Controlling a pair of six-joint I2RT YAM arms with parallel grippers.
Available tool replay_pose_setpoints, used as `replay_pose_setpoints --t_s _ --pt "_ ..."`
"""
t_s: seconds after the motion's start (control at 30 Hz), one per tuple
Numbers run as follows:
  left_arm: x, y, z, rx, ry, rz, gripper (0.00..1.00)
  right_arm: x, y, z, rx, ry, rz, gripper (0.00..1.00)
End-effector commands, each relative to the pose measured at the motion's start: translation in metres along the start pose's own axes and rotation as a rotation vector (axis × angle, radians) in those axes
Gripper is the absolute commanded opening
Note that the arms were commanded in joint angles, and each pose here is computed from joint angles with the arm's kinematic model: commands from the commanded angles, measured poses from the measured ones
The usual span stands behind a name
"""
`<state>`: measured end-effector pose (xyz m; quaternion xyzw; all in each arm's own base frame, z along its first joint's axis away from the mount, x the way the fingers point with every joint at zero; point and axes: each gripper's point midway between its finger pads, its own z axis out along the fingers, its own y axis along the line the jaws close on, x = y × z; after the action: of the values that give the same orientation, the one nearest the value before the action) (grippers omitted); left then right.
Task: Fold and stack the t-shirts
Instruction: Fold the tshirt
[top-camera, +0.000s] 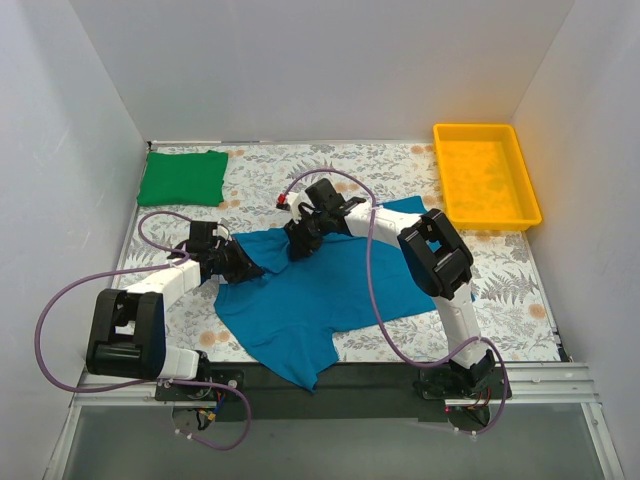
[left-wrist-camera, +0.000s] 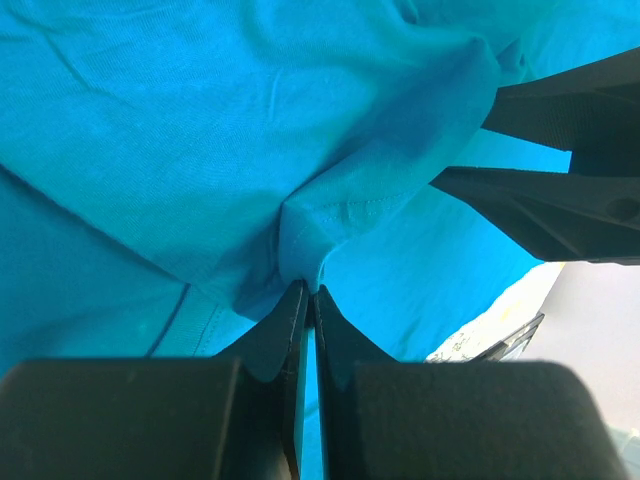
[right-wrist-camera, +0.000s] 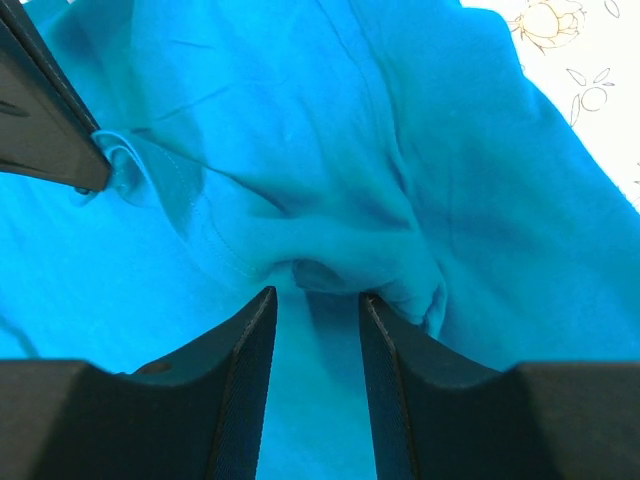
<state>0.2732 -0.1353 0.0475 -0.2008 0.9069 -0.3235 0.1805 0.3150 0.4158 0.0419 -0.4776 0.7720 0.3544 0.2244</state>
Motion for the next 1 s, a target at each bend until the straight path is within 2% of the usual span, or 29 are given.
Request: replay_pose_setpoints --t_s 0.0,0.3,0.6,0.8,0.93,0.97 --pt "-0.008 -0.01 -0.001 0.026 -0.021 0.031 0.0 -0.019 0.009 -0.002 -0.037 -0.055 -0.012 0.45" --pt "-0.008 -0.01 -0.002 0.027 -0.021 0.031 0.0 -0.022 0.008 0.001 -0.033 -0.065 0.007 0.46" --pt "-0.006 -0.01 -0.001 0.03 -0.016 0.026 0.0 -0.025 0.004 0.006 -0.01 -0.077 0.059 0.38" --pt "-0.006 -0.01 -0.001 0.03 -0.018 0.026 0.0 -0.026 0.007 0.008 -0.021 -0.09 0.074 0.22" --pt "-0.007 -0.01 -0.002 0.029 -0.023 0.028 0.0 -0.027 0.009 0.005 -0.021 -0.095 0.069 0.01" --pt "-0.006 -0.01 -0.002 0.029 -0.021 0.027 0.0 -0.029 0.01 0.002 -0.019 -0.1 0.061 0.01"
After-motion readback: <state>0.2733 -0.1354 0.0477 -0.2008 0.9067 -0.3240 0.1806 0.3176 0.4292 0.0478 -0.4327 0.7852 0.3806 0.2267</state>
